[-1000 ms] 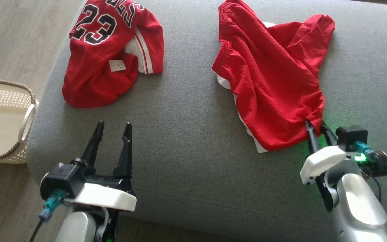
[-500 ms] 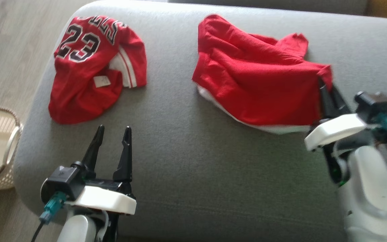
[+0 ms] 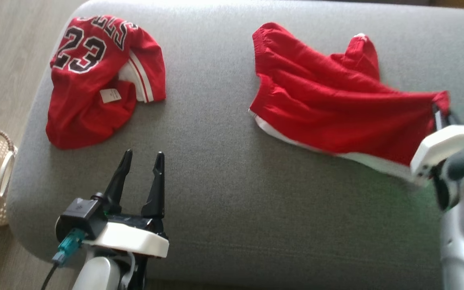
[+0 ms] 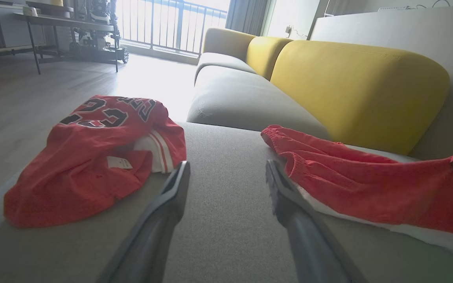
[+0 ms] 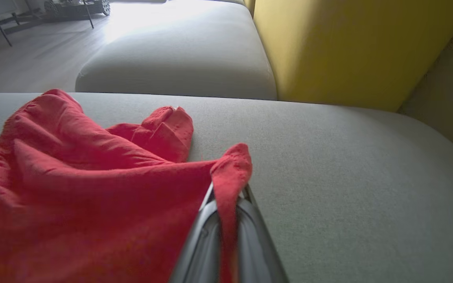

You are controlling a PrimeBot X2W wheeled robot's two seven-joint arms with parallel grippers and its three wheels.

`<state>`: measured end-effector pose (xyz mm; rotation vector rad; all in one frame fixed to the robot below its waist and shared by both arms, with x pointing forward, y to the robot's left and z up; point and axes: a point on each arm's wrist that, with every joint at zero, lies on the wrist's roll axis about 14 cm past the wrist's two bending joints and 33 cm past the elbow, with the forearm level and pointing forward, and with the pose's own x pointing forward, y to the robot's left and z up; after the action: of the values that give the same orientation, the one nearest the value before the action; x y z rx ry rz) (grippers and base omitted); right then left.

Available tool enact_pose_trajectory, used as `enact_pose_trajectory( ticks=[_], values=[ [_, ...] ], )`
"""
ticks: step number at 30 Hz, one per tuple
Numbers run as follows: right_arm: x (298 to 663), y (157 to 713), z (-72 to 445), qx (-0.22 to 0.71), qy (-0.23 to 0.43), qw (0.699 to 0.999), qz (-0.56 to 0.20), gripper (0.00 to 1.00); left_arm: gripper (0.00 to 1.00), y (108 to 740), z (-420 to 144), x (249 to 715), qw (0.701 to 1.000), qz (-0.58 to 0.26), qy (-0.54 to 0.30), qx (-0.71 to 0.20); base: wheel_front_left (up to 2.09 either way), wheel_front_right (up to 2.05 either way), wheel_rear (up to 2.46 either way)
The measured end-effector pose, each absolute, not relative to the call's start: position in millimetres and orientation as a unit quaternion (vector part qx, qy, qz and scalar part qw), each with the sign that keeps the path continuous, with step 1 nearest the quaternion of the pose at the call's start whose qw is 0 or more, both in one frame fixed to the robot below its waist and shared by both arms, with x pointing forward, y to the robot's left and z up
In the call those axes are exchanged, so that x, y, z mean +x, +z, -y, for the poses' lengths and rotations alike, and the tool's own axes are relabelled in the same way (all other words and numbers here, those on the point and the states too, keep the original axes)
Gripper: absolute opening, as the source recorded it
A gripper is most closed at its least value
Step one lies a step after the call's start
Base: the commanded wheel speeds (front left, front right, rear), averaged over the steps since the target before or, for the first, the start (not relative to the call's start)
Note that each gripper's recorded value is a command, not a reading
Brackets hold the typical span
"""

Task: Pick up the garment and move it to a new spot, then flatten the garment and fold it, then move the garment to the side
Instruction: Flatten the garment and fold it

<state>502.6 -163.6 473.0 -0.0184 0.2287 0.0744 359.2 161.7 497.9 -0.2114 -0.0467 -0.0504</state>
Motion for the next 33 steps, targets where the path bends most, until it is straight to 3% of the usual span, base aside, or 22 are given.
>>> enact_pose_trajectory(
  ticks=[6, 10, 12, 13, 15, 16, 17, 23, 33],
  values=[
    [550.3, 481.6, 182.0, -0.028, 0.013, 0.995, -0.097, 0.00, 1.00, 490.3, -157.2, 371.4, 0.994, 0.011, -0.033, -0.103, 0.00, 0.00, 0.00],
    [566.1, 462.9, 182.8, -0.041, 0.013, 0.990, -0.132, 0.00, 1.00, 487.4, -162.4, 375.8, 0.995, 0.007, -0.026, -0.099, 0.00, 0.00, 0.00],
    [568.6, 448.7, 184.8, -0.057, 0.014, 0.986, -0.157, 0.43, 1.00, 483.3, -164.6, 374.9, 0.995, 0.001, -0.021, -0.101, 0.00, 0.00, 0.00],
    [569.3, 443.0, 186.2, -0.067, 0.015, 0.984, -0.166, 0.52, 1.00, 481.5, -165.5, 374.6, 0.995, -0.002, -0.019, -0.102, 0.00, 0.00, 0.00],
    [570.6, 434.0, 187.4, -0.080, 0.018, 0.981, -0.178, 0.49, 1.00, 479.0, -165.5, 374.5, 0.995, -0.006, -0.018, -0.102, 0.00, 0.00, 0.00],
    [570.6, 434.0, 187.4, -0.080, 0.018, 0.981, -0.178, 0.69, 1.00, 479.0, -165.5, 374.5, 0.995, -0.006, -0.018, -0.102, 0.00, 0.00, 0.00],
    [570.9, 431.8, 188.5, -0.084, 0.018, 0.980, -0.181, 1.00, 1.00, 478.2, -165.2, 374.6, 0.995, -0.007, -0.019, -0.102, 0.00, 0.00, 0.00],
    [570.6, 453.0, 195.9, -0.094, 0.009, 0.985, -0.142, 1.00, 1.00, 484.2, -157.3, 375.2, 0.994, 0.001, -0.031, -0.108, 0.00, 0.00, 0.00],
    [540.5, 507.4, 173.4, -0.062, 0.030, 0.997, -0.039, 1.00, 1.00, 508.2, -136.4, 375.0, 0.990, 0.036, -0.067, -0.115, 0.00, 0.00, 0.00]
  ],
)
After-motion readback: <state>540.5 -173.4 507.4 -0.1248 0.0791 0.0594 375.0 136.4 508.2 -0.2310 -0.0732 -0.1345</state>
